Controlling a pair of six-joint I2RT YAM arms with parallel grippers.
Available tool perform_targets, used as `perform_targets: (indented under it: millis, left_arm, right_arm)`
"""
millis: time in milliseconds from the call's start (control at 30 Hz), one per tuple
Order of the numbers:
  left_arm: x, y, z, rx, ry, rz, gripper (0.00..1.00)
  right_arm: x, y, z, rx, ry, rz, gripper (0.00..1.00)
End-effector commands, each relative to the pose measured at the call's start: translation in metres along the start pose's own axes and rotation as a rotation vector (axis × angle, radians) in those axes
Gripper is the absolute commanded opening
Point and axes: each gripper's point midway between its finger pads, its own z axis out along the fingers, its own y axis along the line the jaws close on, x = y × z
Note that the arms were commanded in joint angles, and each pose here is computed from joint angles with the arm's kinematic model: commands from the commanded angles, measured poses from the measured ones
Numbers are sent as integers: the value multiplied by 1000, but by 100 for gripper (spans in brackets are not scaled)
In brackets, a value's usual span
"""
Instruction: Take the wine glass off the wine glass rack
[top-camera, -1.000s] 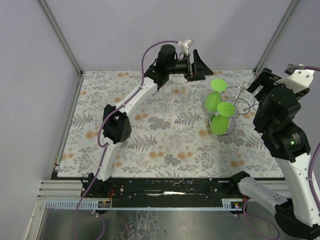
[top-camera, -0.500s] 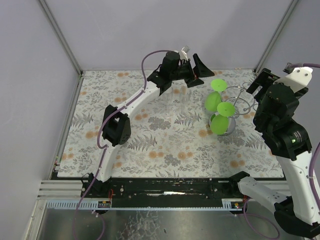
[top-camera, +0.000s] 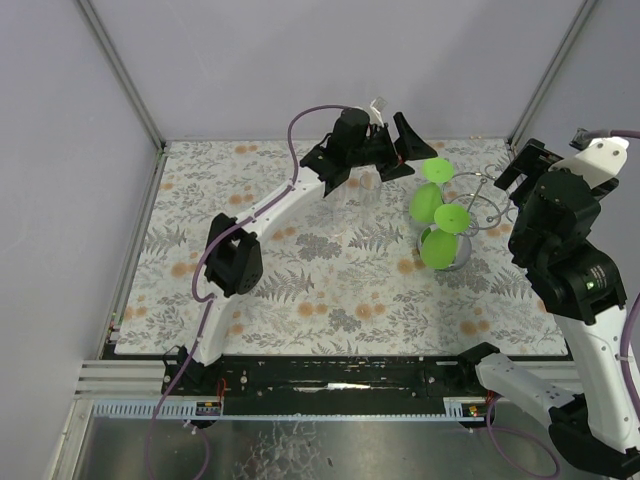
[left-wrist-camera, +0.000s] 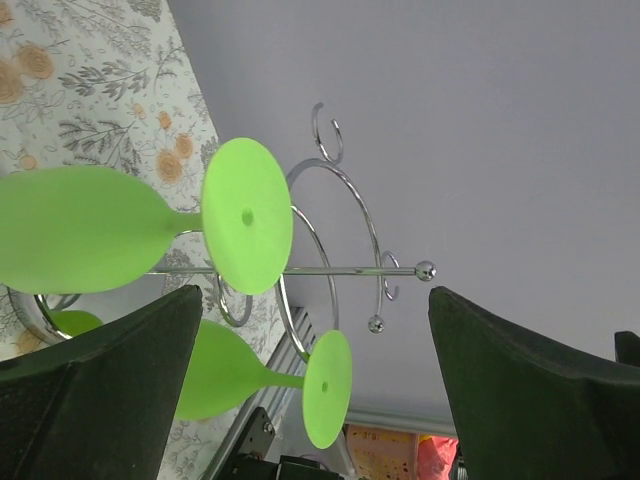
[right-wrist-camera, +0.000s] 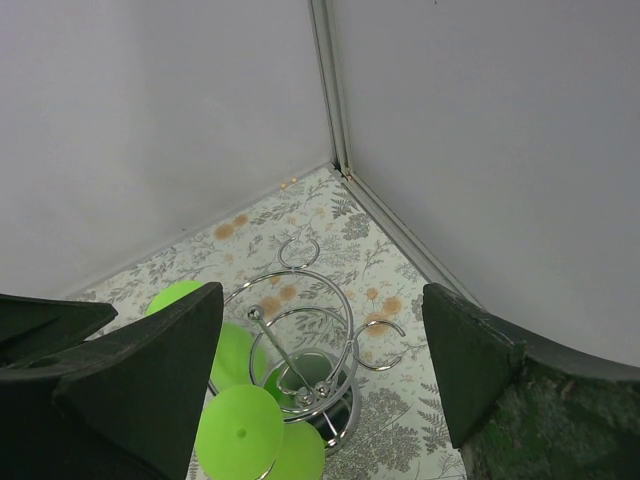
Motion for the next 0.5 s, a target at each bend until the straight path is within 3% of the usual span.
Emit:
perform_targets:
  millis: [0, 467]
  left_arm:
    - [-4, -7, -5, -7, -29, 10, 94]
    - [5, 4, 3, -29, -16, -20, 94]
  right_arm:
    - [-14, -3, -4, 2, -29, 44, 87]
    - [-11, 2, -3, -22, -19, 49, 88]
